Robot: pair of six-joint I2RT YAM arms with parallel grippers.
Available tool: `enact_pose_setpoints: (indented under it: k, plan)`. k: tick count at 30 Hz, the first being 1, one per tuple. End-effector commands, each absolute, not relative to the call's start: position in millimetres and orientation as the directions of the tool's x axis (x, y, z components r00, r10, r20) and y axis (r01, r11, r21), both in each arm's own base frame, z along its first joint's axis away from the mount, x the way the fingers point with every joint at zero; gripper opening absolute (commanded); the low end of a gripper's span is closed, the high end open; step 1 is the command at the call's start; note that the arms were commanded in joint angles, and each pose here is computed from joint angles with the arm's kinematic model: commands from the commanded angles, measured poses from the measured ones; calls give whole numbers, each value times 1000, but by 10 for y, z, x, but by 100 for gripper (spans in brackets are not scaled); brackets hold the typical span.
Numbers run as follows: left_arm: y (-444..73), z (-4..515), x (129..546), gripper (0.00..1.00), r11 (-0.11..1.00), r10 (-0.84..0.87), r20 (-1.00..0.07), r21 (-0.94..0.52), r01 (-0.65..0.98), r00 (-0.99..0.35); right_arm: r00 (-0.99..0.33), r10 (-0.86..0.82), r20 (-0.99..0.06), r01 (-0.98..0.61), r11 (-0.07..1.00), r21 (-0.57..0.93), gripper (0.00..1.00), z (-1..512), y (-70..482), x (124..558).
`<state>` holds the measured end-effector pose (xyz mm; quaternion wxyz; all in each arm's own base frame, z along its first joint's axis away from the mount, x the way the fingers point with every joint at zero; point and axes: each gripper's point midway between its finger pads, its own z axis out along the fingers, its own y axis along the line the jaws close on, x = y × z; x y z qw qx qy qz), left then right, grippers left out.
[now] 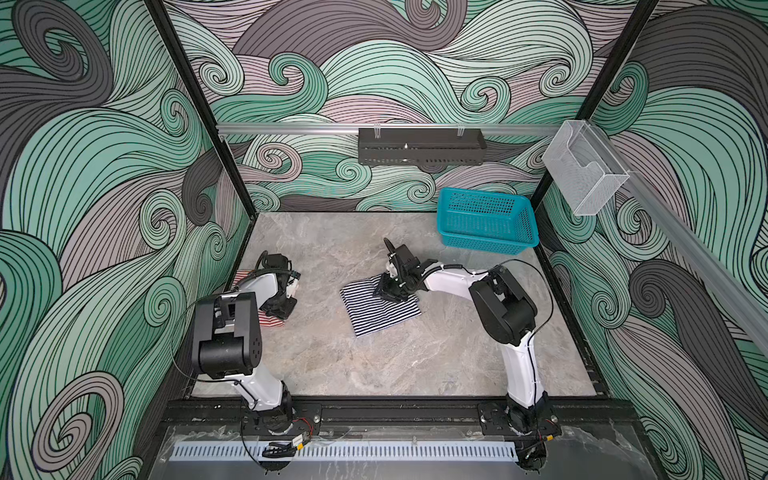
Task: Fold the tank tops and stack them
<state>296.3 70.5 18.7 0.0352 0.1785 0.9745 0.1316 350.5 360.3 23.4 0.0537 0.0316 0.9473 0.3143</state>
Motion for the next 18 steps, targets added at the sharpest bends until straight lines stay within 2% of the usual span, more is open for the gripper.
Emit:
enact_pose_setpoints:
  k: [1,6,18]
  plan:
    - [301,43,2654,31,907,406,96,85,413,-909,-987,161,-27,124,844,521,35,27,3292,3419]
    - [-217,101,2695,29,883,467,79,15,469,-881,-978,205,41,199,849,489,35,-168,3043,3338]
    - [-1494,153,2907,30,761,643,70,-167,627,-762,-919,386,82,386,832,398,34,-335,2113,2954]
